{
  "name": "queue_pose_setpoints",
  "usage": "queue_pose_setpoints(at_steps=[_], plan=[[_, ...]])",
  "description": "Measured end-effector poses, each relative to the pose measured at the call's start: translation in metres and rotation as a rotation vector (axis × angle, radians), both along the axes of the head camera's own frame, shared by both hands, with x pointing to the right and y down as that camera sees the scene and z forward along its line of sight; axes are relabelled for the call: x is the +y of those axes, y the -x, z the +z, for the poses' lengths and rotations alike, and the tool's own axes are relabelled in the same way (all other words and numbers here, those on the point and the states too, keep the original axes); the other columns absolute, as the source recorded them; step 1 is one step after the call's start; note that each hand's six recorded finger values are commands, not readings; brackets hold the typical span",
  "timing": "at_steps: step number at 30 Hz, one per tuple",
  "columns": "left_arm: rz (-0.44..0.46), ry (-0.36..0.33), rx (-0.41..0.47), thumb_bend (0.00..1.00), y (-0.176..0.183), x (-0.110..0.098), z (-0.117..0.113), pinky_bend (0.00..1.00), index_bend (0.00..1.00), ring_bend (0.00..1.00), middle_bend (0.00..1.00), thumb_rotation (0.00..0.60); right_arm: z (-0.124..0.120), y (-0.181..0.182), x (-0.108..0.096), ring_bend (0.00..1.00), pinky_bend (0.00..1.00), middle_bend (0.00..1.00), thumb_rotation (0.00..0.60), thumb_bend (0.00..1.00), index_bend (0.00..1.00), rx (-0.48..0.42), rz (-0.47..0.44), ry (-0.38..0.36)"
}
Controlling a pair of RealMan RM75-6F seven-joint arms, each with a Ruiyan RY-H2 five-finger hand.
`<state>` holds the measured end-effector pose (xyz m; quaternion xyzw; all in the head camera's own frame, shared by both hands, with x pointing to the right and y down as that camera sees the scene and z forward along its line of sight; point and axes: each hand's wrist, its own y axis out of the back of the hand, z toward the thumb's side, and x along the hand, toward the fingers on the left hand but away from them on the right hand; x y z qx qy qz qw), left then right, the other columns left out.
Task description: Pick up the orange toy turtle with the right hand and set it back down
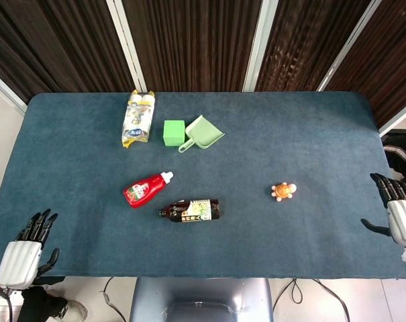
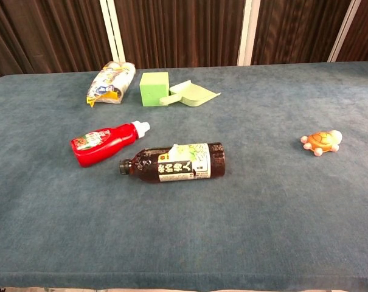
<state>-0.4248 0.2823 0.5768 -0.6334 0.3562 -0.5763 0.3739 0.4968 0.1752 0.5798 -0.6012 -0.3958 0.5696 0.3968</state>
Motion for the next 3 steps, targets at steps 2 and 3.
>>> queue_pose_setpoints(at_steps=[2,3], plan=[[0.004,-0.001,0.001,0.4,-0.0012,-0.0003,-0.0003,0.32,0.02,0.04,0.02,0.6,-0.0002,-0.001,-0.0023,0.17,0.25,0.2,0.6,0.01,0.19,-0.001,0.005,-0.001],[0.005,-0.001,0.0,0.4,-0.0014,-0.0004,-0.0006,0.32,0.02,0.04,0.02,0.6,-0.0002,-0.0011,-0.0026,0.17,0.25,0.2,0.6,0.01,0.19,-0.001,0.006,-0.001]])
